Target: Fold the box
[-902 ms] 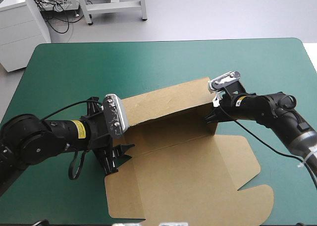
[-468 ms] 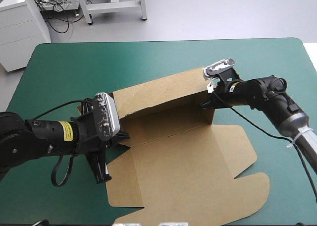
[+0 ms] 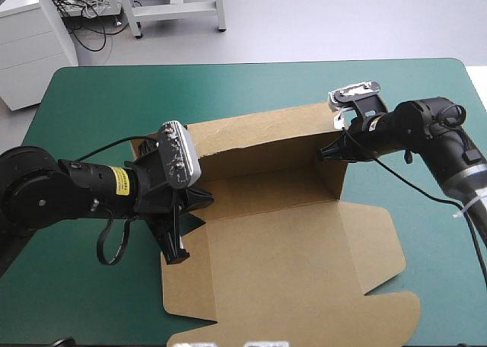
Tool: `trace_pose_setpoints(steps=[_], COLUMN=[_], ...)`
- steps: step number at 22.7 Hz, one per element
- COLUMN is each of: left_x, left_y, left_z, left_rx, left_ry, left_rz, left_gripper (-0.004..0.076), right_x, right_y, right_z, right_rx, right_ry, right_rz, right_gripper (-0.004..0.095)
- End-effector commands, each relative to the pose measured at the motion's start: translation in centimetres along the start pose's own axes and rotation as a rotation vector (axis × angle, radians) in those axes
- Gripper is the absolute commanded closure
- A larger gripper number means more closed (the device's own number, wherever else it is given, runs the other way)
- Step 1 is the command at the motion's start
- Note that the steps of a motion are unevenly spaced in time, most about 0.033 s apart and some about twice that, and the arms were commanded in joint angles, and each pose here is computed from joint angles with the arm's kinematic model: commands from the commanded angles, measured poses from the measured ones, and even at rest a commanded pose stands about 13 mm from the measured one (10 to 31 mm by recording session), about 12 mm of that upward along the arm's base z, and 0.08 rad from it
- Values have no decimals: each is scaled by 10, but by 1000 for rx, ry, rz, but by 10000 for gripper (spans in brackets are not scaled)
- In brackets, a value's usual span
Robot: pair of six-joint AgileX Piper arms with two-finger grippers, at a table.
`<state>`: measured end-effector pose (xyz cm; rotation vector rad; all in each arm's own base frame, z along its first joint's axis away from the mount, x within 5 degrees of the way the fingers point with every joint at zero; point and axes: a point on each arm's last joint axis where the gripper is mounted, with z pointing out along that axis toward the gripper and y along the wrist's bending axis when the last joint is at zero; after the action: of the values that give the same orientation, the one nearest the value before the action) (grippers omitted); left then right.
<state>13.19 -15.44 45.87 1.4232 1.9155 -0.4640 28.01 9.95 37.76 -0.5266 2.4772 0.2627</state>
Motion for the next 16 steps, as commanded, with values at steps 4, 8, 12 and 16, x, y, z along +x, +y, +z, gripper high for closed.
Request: trace_pose_setpoints(steps=[4,8,12,16], left_x=[-5,14,45,72], left_y=[17,52,85,105], left_z=[-17,-36,-74,-100], left_rx=[-116,-229,-410,-647], left_ry=[-60,-86,-146,-130], left_rz=[-47,-224,-449,-667], left_gripper=[728,729,731,731], right_x=[-7,-4,1,6], right_y=[1,2,3,2], right_z=[-21,-21,-21,-5], right_rx=[-12,-16,-25,-37], right_ry=[-72,-47,17,130], right_rz=[31,48,80,107], right_gripper=[931,931,931,931])
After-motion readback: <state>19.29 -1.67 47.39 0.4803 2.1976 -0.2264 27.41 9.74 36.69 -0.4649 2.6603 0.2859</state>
